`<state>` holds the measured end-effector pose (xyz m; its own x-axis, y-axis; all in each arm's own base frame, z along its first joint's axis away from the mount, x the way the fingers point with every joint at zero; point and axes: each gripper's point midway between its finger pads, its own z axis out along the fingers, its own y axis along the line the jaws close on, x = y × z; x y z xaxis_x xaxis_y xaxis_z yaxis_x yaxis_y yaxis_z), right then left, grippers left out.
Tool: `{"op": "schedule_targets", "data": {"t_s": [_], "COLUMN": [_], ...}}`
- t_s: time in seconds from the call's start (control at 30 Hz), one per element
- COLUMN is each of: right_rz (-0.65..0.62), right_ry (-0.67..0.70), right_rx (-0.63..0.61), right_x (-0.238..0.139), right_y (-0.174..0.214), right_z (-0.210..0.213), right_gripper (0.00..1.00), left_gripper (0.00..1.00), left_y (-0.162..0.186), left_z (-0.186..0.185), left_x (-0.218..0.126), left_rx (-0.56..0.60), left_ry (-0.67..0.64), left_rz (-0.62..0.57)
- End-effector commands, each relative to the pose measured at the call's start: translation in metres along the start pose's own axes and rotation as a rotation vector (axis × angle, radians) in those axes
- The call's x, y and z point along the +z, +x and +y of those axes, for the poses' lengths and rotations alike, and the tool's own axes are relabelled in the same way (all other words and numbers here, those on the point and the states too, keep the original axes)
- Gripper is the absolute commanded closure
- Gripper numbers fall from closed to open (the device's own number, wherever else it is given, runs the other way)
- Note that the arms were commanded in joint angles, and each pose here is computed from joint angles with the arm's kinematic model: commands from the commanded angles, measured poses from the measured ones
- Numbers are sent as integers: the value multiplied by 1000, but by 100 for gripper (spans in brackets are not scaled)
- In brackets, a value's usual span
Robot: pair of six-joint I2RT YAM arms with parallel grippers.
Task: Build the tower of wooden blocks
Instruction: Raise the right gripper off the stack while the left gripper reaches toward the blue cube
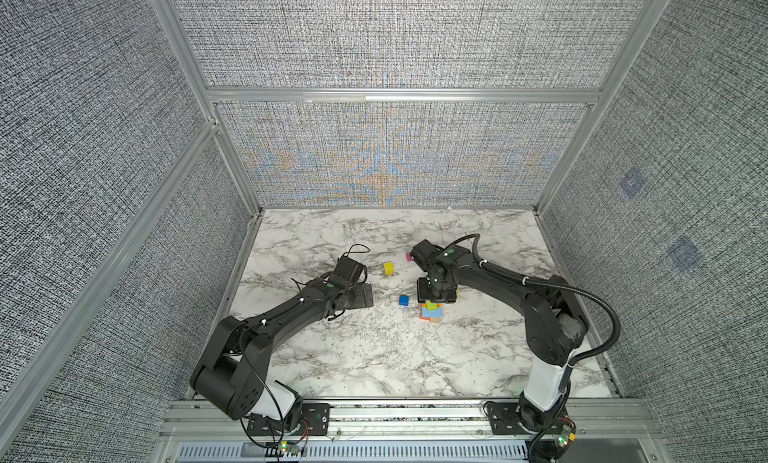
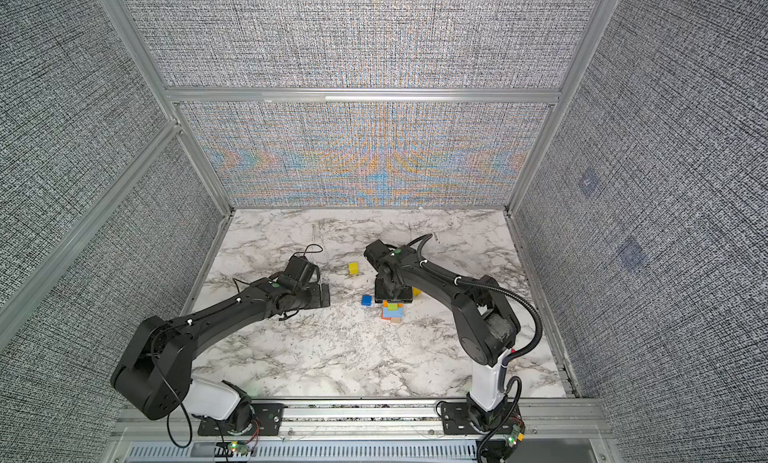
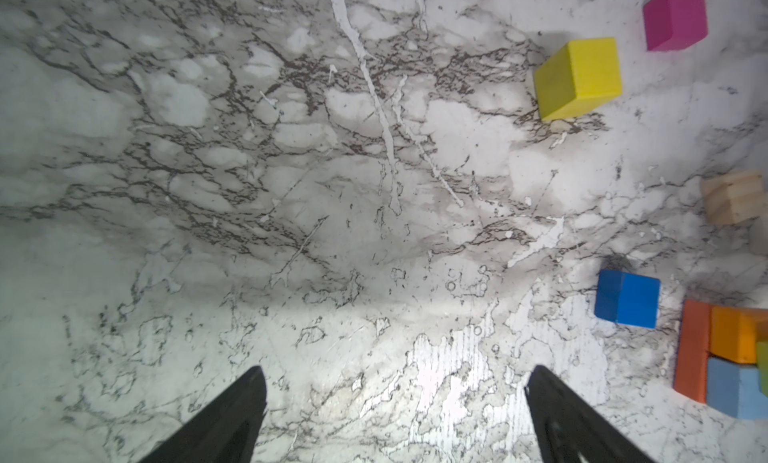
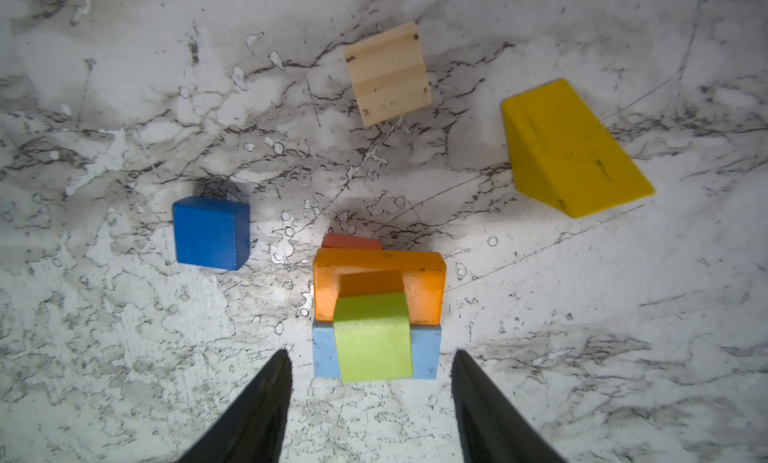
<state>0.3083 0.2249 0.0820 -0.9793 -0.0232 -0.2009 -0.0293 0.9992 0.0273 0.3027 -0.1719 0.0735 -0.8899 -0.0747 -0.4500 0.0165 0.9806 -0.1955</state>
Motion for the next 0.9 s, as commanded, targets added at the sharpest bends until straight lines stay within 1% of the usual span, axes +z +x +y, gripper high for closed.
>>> {"op": "schedule_targets", "data": {"t_s": [0.0,0.2,0.4,0.53,0.6,0.63,0.77,0.87], "right_rz": [-23,-54,-105,-143,-159,-168,-221,-244], "right_ry": [7,-61,-148,-188,-209,-218,-234,-234], "right_rx": [-23,-45,-73,-64,-50,-44,-20,11], "right_x": [-8,-23,-34,-38,-39,-39,-44,-47], "right_y": [-2,-8,-13,-16,-17,-17,-18,-19], "right_z": [-4,-10,-18,-30,-36,-40,-57,-70], "right_gripper": [34,26,16,10,6,1,1,1], "left_gripper": [2,7,9,10,10,10,10,12], "left_y": [-1,-4,-7,-6,-4,-4,-3,-1], "left_z": [-9,-23,-43,-57,-63,-66,-78,-87], "left_x": [-5,-5,-4,1,4,5,12,20], "left_rx": [14,29,86,119,135,143,158,160], "left_ry": [37,56,34,18,8,4,-6,-1], "left_rz": [19,67,119,157,180,186,206,225]}}
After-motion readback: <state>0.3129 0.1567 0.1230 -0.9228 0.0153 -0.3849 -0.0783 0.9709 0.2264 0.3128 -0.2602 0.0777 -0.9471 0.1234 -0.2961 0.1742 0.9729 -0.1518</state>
